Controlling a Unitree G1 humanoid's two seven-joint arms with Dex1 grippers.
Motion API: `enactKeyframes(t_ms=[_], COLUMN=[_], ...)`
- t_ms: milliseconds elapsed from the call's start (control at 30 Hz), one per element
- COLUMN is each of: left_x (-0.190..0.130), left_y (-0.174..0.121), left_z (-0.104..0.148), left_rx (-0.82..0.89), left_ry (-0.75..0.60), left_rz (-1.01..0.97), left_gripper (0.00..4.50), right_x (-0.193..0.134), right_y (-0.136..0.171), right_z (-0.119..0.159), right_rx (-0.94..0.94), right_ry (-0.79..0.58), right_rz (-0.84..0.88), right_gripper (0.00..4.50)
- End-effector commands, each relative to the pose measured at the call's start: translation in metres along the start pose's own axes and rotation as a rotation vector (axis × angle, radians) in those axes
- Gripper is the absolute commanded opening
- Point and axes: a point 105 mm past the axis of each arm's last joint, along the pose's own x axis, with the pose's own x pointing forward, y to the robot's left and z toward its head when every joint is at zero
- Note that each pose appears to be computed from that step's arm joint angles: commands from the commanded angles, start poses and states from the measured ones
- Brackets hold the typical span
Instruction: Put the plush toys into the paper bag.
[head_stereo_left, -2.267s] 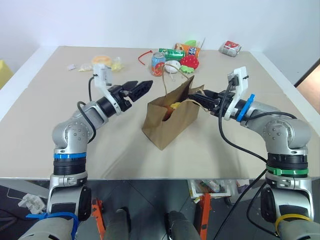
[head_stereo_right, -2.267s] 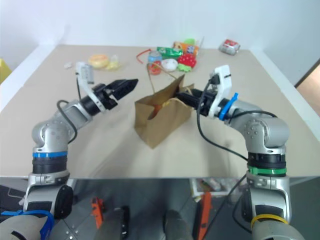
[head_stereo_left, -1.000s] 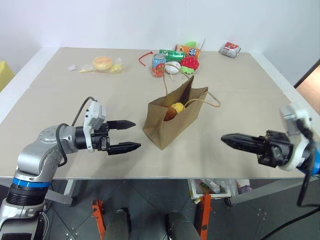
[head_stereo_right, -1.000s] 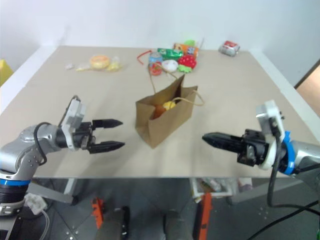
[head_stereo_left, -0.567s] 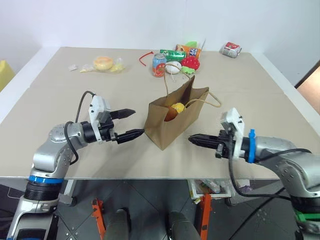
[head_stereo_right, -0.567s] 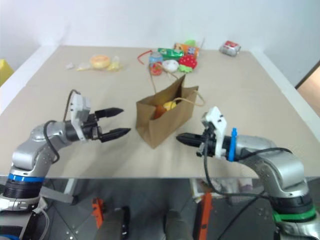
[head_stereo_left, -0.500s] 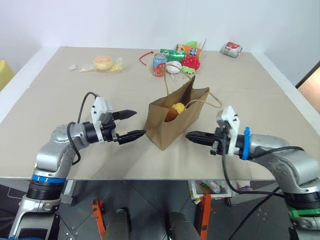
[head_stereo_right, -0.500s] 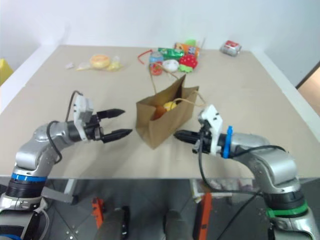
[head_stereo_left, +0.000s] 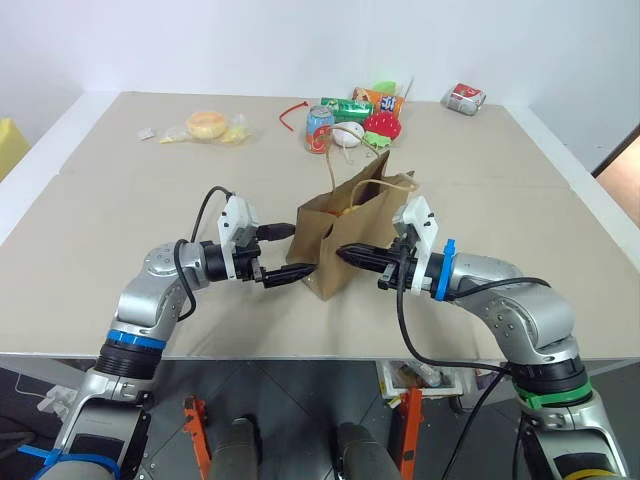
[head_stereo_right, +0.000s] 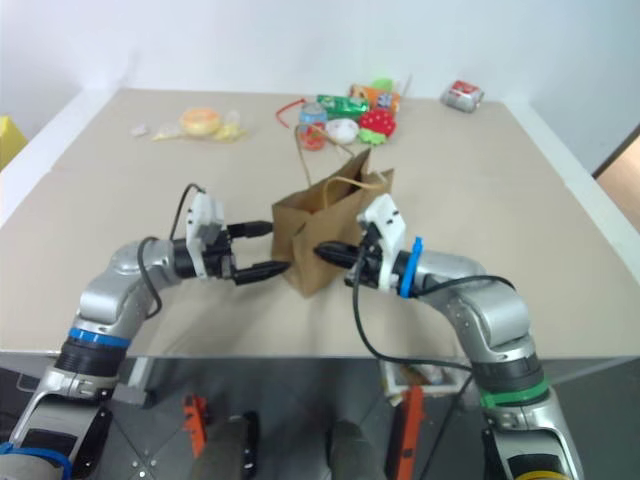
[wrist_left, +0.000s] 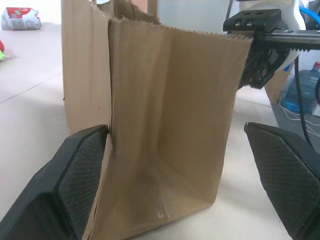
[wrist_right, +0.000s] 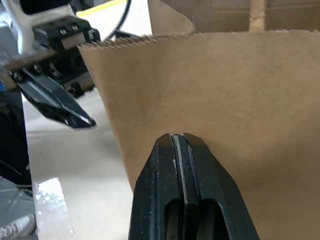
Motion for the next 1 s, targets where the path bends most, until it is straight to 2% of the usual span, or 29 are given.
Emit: enactKeyframes(t_ms=[33, 267, 467, 533, 567, 600, 633, 733, 767, 867, 933, 1000], left_x=[0.006, 0.018, 0.031, 0.031, 0.031, 0.031, 0.032, 0.034, 0.034, 0.033, 0.032, 0.032], left_y=[-0.004, -0.006, 0.005, 0.010, 0.011, 0.012, 0.012, 0.011, 0.009, 0.008, 0.009, 0.010], left_z=[0.016, 0.023, 0.008, 0.005, 0.004, 0.004, 0.004, 0.006, 0.007, 0.010, 0.011, 0.012], left_rx=[0.060, 0.089, 0.158, 0.153, 0.150, 0.144, 0.133, 0.114, 0.114, 0.116, 0.114, 0.112], left_ry=[-0.032, -0.050, 0.012, 0.015, 0.016, 0.013, 0.008, -0.008, -0.012, -0.021, -0.024, -0.021], left_rz=[-0.036, -0.034, 0.098, 0.133, 0.145, 0.152, 0.154, 0.146, 0.139, 0.127, 0.122, 0.123], left_gripper=[4.50, 4.50, 4.50, 4.10, 3.67, 3.67, 3.06, 2.31, 1.83, 1.05, 0.27, 0.12], right_x=[0.004, 0.016, 0.015, 0.014, 0.013, 0.012, 0.012, 0.010, 0.009, 0.008, 0.007, 0.004], right_y=[0.003, -0.004, -0.007, -0.008, -0.008, -0.008, -0.009, -0.010, -0.010, -0.010, -0.011, -0.011], right_z=[0.018, 0.018, 0.019, 0.019, 0.019, 0.019, 0.020, 0.020, 0.020, 0.019, 0.020, 0.023], right_rx=[-0.032, -0.030, -0.030, -0.028, -0.028, -0.028, -0.027, -0.028, -0.028, -0.028, -0.028, -0.027], right_ry=[-0.055, -0.054, -0.059, -0.061, -0.062, -0.062, -0.064, -0.063, -0.062, -0.061, -0.065, -0.072], right_rz=[0.002, -0.044, -0.059, -0.066, -0.068, -0.071, -0.074, -0.083, -0.084, -0.087, -0.092, -0.095], right_gripper=[0.01, 0.01, 0.01, 0.00, 0.00, 0.00, 0.00, 0.00, 0.00, 0.00, 0.00, 0.00])
